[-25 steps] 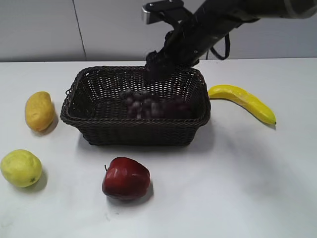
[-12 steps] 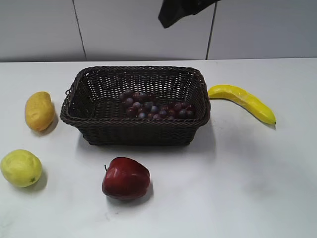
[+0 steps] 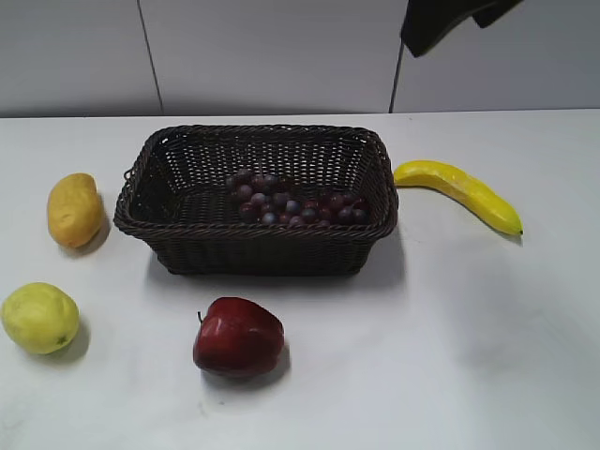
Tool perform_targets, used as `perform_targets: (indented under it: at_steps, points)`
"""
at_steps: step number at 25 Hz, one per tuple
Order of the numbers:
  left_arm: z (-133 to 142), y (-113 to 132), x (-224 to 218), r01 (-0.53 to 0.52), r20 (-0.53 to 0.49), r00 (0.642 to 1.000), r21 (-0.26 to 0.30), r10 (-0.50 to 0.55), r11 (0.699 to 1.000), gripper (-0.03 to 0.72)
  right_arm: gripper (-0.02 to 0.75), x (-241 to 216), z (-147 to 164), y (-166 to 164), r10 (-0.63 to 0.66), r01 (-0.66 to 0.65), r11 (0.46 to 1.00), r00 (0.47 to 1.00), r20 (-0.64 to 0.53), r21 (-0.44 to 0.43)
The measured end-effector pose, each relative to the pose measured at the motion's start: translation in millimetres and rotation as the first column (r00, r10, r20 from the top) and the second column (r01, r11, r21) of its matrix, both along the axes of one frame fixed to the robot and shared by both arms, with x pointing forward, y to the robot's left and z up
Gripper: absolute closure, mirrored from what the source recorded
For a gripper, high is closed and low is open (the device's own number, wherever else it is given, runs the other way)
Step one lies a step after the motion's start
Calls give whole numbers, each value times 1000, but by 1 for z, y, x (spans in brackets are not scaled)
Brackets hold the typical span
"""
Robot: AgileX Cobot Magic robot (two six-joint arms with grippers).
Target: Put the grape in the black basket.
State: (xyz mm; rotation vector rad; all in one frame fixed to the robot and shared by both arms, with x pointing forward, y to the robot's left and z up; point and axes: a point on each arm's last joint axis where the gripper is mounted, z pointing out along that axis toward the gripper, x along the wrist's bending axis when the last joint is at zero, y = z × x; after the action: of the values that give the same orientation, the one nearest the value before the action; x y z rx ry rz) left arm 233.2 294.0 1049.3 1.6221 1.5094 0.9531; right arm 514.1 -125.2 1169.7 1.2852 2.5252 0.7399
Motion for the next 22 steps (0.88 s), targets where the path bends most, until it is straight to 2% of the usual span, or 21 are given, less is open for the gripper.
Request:
perform_targets:
  at_steps: [8,16,22]
  points:
    - [0,0,0,0,0,1000,0,0,1000,456,148,-58,-30,-37,-60,56,997,995,-84,-49]
    - [0,0,0,0,0,1000,0,0,1000,456,148,-120,-47,-78,-145,143,988,988,44,57]
    - [0,0,0,0,0,1000,0,0,1000,456,148,-160,-69,-114,-262,256,964,959,110,72]
